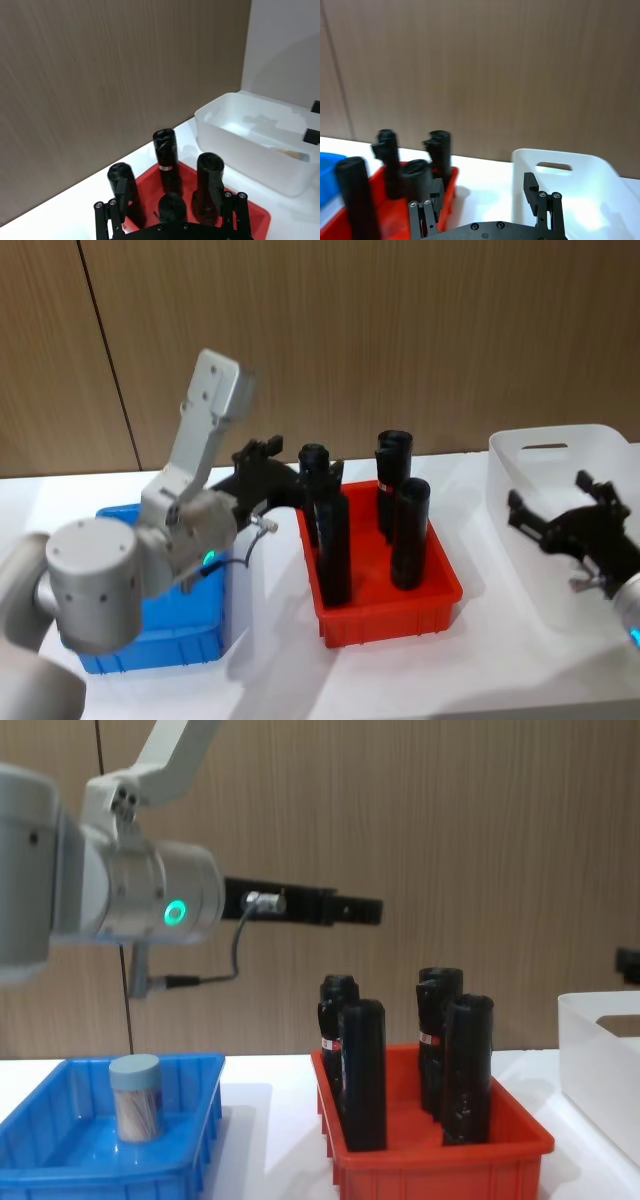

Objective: Pick the cotton swabs from the blue box and place them into the white box.

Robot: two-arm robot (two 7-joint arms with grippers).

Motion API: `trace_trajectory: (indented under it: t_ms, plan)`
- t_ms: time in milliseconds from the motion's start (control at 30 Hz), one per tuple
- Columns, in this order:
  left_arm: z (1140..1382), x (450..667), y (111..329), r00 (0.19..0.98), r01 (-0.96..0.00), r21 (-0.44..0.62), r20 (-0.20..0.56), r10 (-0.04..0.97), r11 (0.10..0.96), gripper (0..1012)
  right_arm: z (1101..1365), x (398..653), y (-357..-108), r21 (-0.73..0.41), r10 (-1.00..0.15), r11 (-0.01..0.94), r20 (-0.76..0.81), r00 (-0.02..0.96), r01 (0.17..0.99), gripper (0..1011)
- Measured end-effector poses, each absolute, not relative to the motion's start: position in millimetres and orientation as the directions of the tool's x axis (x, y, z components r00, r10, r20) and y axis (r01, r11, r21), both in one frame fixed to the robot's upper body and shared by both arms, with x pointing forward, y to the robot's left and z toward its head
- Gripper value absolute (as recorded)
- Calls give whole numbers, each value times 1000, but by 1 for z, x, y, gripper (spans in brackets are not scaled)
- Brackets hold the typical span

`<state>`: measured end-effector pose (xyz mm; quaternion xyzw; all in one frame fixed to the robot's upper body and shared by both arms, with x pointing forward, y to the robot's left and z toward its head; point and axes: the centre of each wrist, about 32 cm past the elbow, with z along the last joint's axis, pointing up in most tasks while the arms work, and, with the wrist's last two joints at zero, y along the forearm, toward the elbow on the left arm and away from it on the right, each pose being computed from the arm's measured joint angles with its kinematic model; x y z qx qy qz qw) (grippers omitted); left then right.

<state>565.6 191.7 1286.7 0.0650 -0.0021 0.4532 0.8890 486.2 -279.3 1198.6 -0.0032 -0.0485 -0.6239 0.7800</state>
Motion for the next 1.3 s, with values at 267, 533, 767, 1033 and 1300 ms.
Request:
trace_trajectory:
  t_ms: [267, 533, 767, 1033, 1300]
  plan:
    - [1261, 547, 194, 531, -847, 65, 129, 837, 528, 1004, 1192, 461, -254, 58, -956, 291, 62, 287, 955, 1001]
    - [1239, 528, 196, 482, -873, 15, 179, 858, 488, 1004, 1189, 445, -239, 60, -944, 330, 45, 328, 942, 1001]
    - [1218, 508, 197, 437, -889, -39, 218, 873, 455, 1004, 1189, 443, -237, 60, -942, 334, 43, 332, 941, 1001]
    - [1207, 494, 198, 409, -895, -80, 240, 880, 438, 1004, 1189, 443, -237, 61, -942, 334, 43, 332, 941, 1001]
    - [1205, 492, 198, 405, -896, -86, 243, 881, 436, 1004, 1189, 443, -237, 61, -942, 335, 43, 332, 940, 1002]
